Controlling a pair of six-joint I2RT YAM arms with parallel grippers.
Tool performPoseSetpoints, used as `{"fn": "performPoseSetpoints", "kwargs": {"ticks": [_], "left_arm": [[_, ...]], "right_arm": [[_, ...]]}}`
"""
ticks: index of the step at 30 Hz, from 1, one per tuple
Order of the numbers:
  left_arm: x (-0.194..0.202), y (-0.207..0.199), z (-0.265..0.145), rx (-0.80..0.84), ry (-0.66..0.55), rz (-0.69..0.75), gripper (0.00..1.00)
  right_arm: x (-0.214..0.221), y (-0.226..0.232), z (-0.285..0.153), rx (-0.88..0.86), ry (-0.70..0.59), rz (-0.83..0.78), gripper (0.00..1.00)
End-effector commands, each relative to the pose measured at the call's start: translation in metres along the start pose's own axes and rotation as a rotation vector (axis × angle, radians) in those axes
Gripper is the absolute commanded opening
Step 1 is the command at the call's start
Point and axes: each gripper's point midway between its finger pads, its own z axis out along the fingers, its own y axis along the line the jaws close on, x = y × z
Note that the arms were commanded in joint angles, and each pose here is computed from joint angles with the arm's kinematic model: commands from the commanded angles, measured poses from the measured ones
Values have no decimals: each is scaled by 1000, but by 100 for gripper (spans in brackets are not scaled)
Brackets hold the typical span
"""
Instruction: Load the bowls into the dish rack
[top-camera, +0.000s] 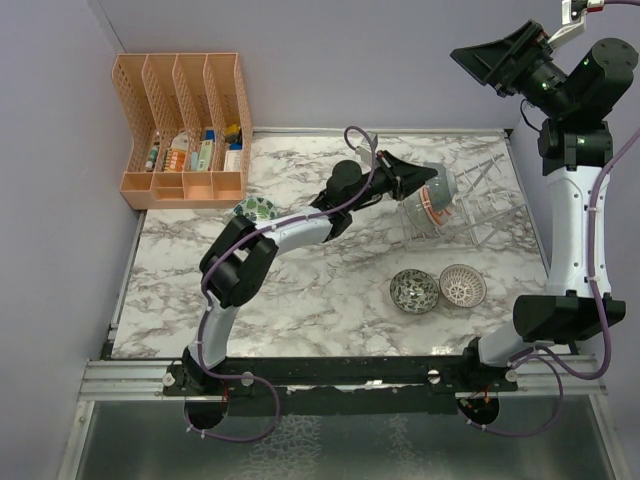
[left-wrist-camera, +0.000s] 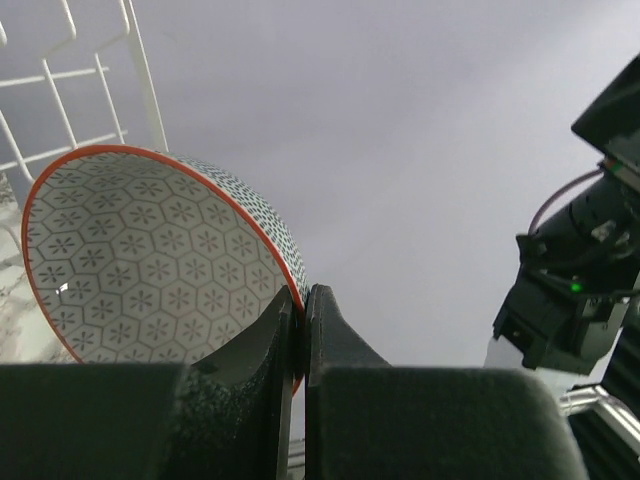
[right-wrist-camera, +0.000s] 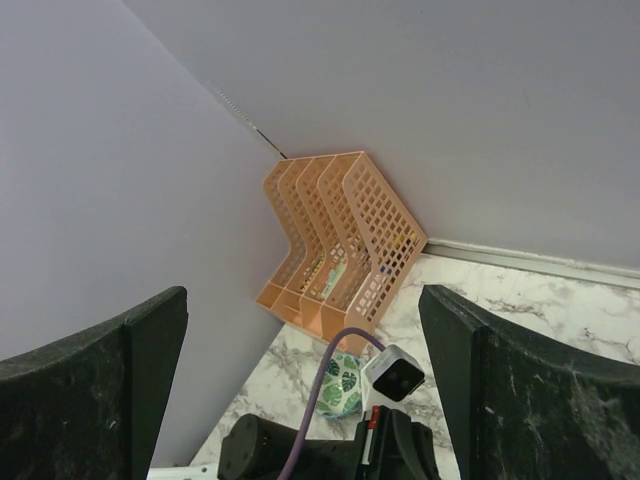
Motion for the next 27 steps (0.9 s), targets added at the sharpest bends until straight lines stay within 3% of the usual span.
{"fn": "performPoseSetpoints", "kwargs": {"ticks": [1,8,27], "left_arm": [[-8,-69,12,234,-71,-41,0],[-10,-59,37,302,-76,-115,0],[-7,11,57,192,-55,-153,0]], "right_arm": [[-3,12,-6,-36,0,-37,100],[-1,8,-5,-39,10,-38,100],[1,-2,-4,-29,20,-56,100]]}}
